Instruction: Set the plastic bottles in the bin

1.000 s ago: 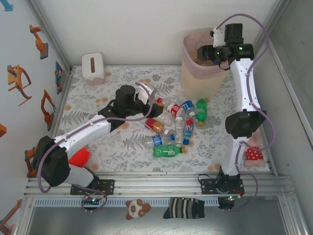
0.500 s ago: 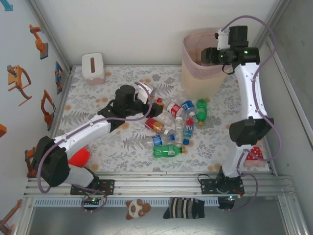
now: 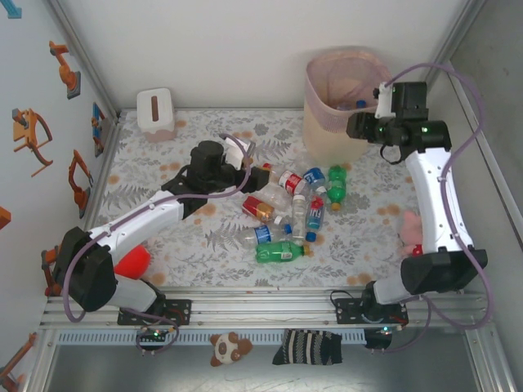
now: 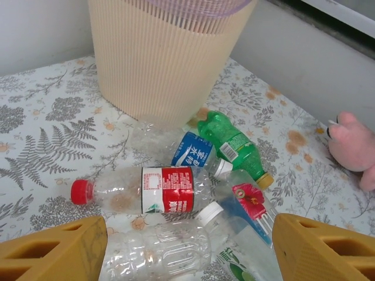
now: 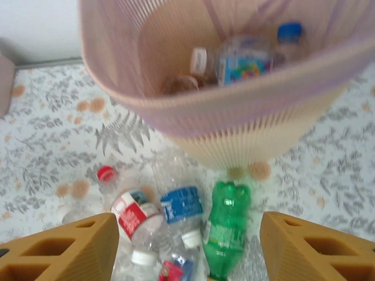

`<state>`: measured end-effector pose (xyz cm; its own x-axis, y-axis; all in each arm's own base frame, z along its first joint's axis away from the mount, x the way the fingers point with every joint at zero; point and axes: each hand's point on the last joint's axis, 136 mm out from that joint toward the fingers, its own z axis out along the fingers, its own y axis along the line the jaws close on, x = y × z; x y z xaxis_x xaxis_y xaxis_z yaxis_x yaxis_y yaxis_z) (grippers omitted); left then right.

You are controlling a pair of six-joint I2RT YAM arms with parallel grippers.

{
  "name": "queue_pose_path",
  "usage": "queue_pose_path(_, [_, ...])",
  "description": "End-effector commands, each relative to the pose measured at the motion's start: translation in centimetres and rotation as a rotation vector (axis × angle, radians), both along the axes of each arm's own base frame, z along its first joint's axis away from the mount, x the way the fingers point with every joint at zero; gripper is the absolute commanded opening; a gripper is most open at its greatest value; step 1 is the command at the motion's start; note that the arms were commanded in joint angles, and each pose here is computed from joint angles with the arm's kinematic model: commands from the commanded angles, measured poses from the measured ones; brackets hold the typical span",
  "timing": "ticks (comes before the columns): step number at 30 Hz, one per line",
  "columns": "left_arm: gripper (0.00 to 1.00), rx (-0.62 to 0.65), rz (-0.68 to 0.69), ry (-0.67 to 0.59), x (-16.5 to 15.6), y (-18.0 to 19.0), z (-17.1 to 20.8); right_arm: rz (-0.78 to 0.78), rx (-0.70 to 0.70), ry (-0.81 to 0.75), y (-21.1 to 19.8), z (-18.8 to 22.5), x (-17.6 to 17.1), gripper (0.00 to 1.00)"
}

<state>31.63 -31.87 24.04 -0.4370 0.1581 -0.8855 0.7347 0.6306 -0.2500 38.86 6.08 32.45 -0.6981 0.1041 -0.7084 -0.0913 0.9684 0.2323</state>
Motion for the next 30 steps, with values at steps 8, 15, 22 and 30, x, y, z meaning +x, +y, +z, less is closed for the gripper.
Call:
queue_pose_path(8, [0.72, -0.025, 0.102, 0.057, 0.4, 1.8, -0.1, -0.118, 0.021, 0.109, -1.0, -9.4, -1.4, 0.62])
queue_pose_path(15, [0.72, -0.033, 0.13, 0.07, 0.1, 2.4, -0.2, -0.142, 0.025, 0.208, -0.6, -16.3, -0.2, 0.64])
queue_pose_path(22, [0.73, -0.032, 0.162, 0.048, -0.3, 3.5, -0.1, -0.086, 0.043, 0.287, 1.1, -21.2, 1.1, 0.69])
queue_pose_path(30, [0.73, -0.03, 0.172, 0.048, -0.2, 3.7, -0.3, -0.135, -0.013, 0.362, 0.3, -25.1, 1.4, 0.72])
